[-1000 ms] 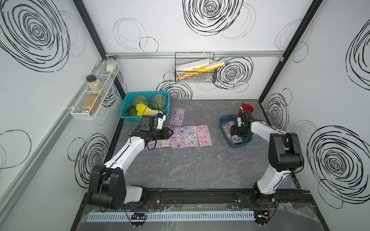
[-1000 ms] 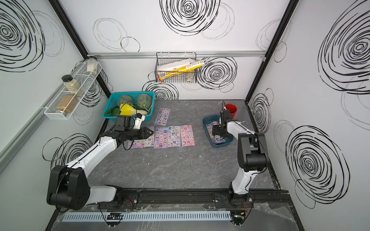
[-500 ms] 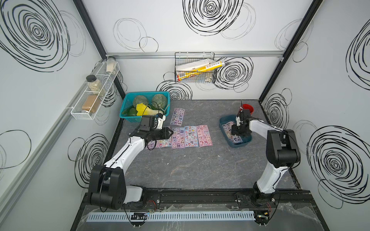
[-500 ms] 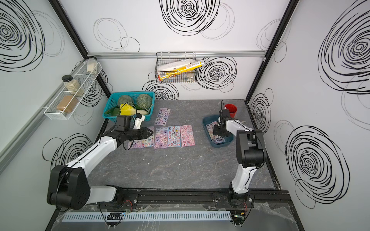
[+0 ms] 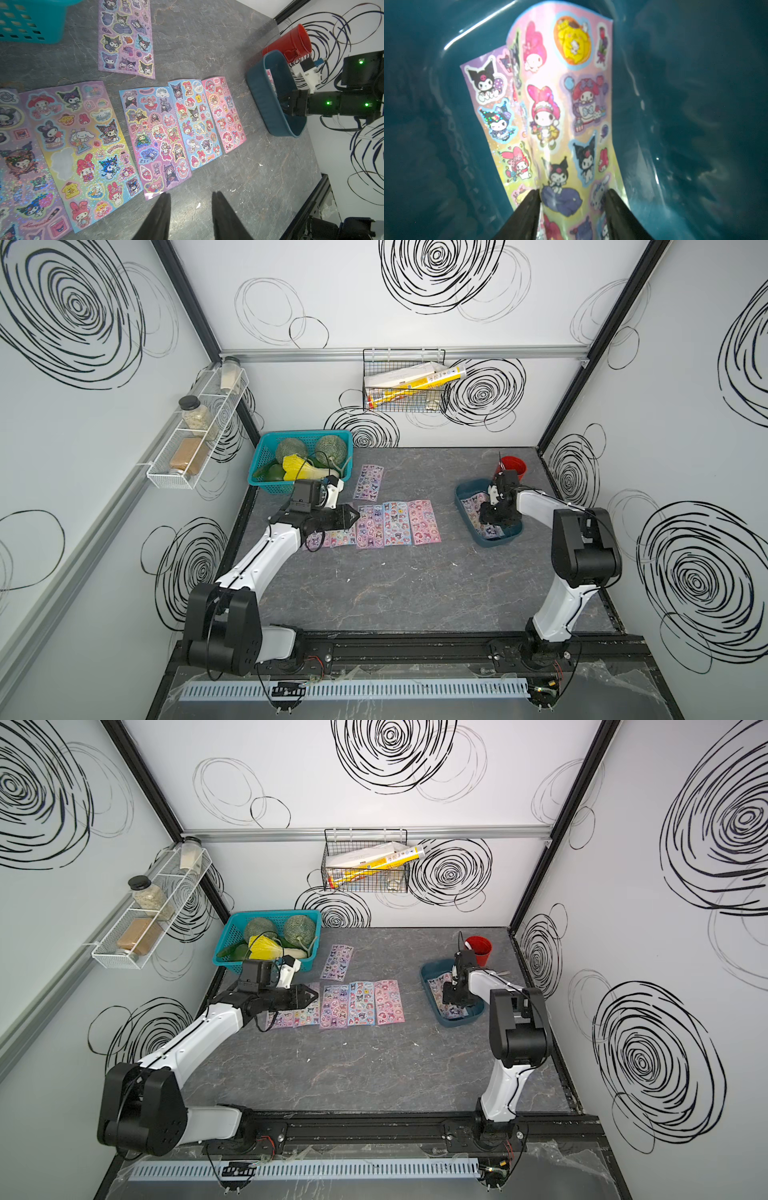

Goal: Take the stickers out of the storage box
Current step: Pick up the sticker from the storage box.

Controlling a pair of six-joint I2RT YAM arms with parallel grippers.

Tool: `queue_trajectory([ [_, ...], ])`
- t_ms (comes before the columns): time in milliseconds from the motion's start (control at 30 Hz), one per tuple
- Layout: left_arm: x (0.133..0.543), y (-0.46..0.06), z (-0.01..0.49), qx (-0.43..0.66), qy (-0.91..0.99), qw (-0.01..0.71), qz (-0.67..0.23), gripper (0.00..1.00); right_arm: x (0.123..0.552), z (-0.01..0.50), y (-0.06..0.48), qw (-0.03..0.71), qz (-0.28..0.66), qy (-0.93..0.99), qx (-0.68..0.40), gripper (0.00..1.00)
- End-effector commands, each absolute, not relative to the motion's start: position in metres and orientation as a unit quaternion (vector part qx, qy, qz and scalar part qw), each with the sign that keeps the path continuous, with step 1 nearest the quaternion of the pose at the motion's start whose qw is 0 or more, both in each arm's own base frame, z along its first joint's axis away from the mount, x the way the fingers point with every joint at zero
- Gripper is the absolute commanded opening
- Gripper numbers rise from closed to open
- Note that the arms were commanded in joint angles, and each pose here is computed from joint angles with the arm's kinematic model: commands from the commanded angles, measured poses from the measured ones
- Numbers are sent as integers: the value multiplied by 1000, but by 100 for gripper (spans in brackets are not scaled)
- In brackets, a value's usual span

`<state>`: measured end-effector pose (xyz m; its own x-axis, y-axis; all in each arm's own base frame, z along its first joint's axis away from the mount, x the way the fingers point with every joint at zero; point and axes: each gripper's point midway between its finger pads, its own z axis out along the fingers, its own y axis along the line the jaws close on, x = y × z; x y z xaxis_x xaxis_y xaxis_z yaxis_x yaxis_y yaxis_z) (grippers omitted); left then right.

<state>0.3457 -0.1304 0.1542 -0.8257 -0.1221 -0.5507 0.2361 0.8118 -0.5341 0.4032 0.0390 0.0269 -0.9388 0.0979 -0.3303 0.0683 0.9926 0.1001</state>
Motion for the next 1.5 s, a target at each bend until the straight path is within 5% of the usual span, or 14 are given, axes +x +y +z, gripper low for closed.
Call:
queue_trajectory([
  [0, 350, -134, 163, 44, 898, 309, -311, 39, 396, 27, 38, 160, 38, 986, 41, 48],
  [1067, 347, -139, 138, 42, 912, 278, -298, 39, 405, 88, 56, 244, 99, 964, 29, 35],
  [1267, 358, -174, 146, 75, 916, 267, -290, 39, 395, 107, 55, 267, 100, 958, 26, 35],
  [1467, 368, -252, 184, 88, 882, 272, -374, 39, 381, 139, 70, 300, 151, 942, 21, 34],
])
